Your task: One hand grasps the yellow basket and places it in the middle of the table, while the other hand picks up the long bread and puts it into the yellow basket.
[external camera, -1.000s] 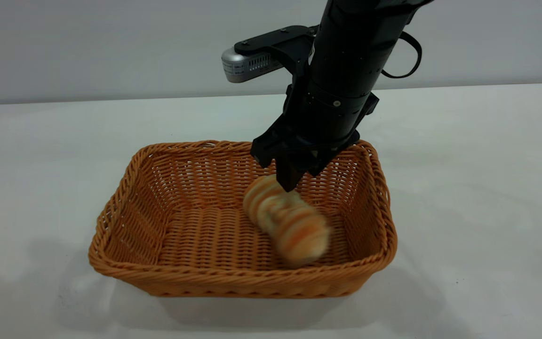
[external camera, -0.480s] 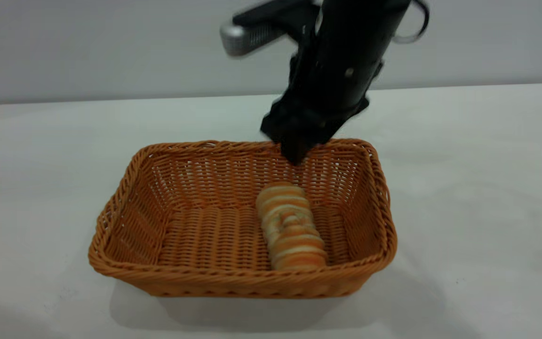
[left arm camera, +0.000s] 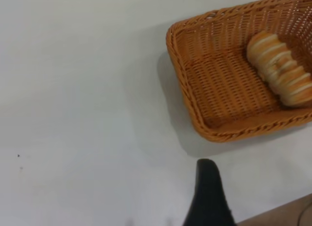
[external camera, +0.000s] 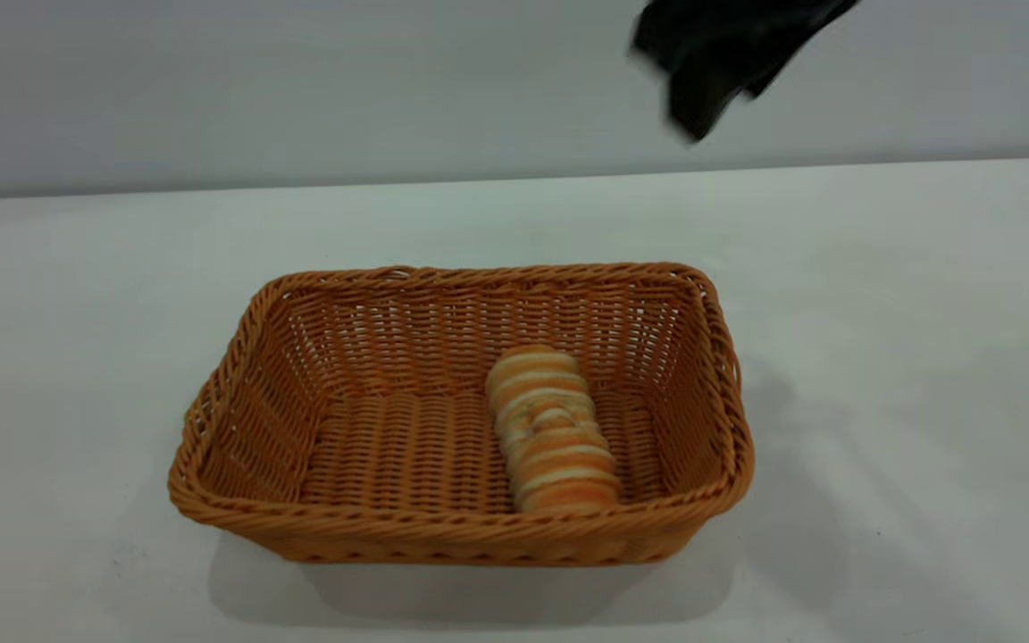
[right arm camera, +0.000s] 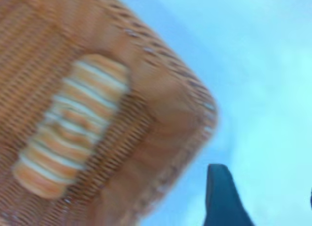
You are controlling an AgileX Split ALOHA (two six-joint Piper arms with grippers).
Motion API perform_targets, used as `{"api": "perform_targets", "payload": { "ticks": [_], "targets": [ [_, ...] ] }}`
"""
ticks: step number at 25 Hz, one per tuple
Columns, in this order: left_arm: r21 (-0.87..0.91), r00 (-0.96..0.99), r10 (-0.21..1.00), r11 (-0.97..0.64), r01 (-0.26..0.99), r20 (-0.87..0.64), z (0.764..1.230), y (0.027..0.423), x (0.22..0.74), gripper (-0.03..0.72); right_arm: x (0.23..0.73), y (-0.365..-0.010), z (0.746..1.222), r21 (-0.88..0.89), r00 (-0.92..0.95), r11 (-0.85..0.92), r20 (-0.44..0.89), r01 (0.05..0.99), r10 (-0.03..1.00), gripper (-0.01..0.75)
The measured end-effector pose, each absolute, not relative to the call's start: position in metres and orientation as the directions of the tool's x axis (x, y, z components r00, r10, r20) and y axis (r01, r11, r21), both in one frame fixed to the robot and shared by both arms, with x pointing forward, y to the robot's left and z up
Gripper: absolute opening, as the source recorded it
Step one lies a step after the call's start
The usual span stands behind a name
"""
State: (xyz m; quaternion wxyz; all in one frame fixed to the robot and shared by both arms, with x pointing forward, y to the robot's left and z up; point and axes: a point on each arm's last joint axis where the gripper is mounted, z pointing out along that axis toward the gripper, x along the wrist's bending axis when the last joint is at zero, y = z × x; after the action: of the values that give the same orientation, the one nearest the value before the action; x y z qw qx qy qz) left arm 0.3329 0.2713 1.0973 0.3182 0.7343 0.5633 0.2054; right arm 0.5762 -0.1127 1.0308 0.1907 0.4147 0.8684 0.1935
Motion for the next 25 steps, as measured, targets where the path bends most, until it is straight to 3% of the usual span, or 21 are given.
{"api": "perform_targets", "payload": {
  "ticks": [7, 13, 25],
  "targets": [
    [0.725, 0.282, 0.958, -0.162, 0.669, -0.046, 1.081, 0.279, 0.307, 0.581, 0.563, -0.163, 1.079, 0.511, -0.479, 0.496, -0.178, 0.702, 0.860, 0.408],
    [0.718, 0.284, 0.958, -0.166, 0.675, -0.045, 1.069, 0.282, 0.292, 0.581, 0.533, -0.182, 1.118, 0.529, -0.431, 0.450, -0.168, 0.719, 0.887, 0.384],
    [0.737, 0.292, 0.956, -0.169, 0.655, -0.040, 1.067, 0.290, 0.261, 0.581, 0.432, -0.227, 1.200, 0.648, -0.370, 0.370, -0.144, 0.666, 0.918, 0.382]
  ]
}}
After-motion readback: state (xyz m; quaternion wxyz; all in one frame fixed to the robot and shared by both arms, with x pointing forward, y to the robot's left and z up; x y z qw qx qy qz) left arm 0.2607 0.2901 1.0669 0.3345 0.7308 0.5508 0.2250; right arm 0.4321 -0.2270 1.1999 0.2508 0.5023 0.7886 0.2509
